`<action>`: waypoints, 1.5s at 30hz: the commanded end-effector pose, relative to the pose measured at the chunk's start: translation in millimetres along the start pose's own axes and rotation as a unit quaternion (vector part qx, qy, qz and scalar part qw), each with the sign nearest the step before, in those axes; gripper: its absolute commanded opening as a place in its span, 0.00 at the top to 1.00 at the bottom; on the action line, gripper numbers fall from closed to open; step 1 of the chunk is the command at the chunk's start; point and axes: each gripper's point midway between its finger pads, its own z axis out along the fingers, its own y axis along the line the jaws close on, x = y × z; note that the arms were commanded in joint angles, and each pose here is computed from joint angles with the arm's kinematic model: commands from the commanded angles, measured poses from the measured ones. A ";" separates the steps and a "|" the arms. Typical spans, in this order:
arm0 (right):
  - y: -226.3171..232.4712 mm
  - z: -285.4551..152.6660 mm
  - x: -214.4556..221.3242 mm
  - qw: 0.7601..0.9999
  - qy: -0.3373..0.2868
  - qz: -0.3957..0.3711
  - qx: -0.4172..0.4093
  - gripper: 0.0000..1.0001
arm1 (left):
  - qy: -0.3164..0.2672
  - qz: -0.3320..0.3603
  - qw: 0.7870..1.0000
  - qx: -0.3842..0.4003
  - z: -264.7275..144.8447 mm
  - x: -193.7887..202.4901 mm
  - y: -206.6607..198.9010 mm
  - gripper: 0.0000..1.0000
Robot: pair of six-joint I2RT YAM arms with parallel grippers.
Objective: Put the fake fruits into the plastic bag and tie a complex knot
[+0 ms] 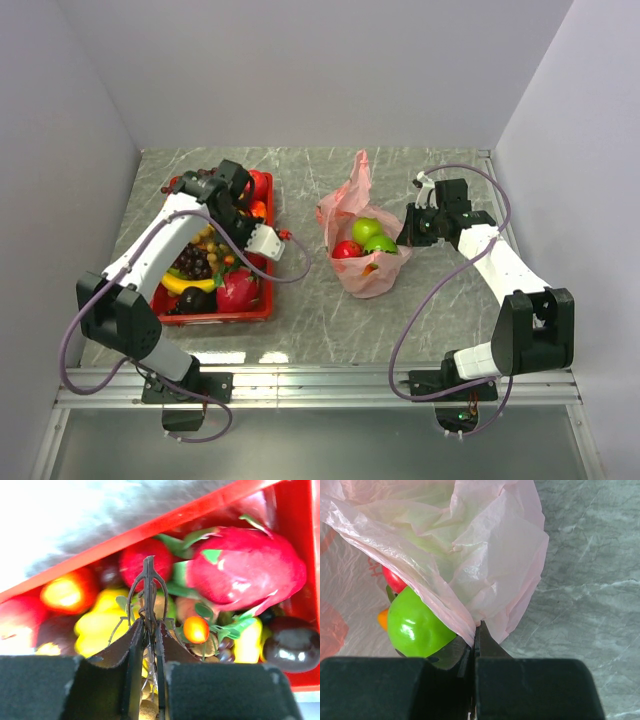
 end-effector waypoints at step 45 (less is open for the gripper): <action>3.2 -9.8 -45.9 0.992 -0.037 0.107 -0.061 1.00 | -0.510 -0.161 0.823 -0.189 -5.0 -290.3 123.3 1.00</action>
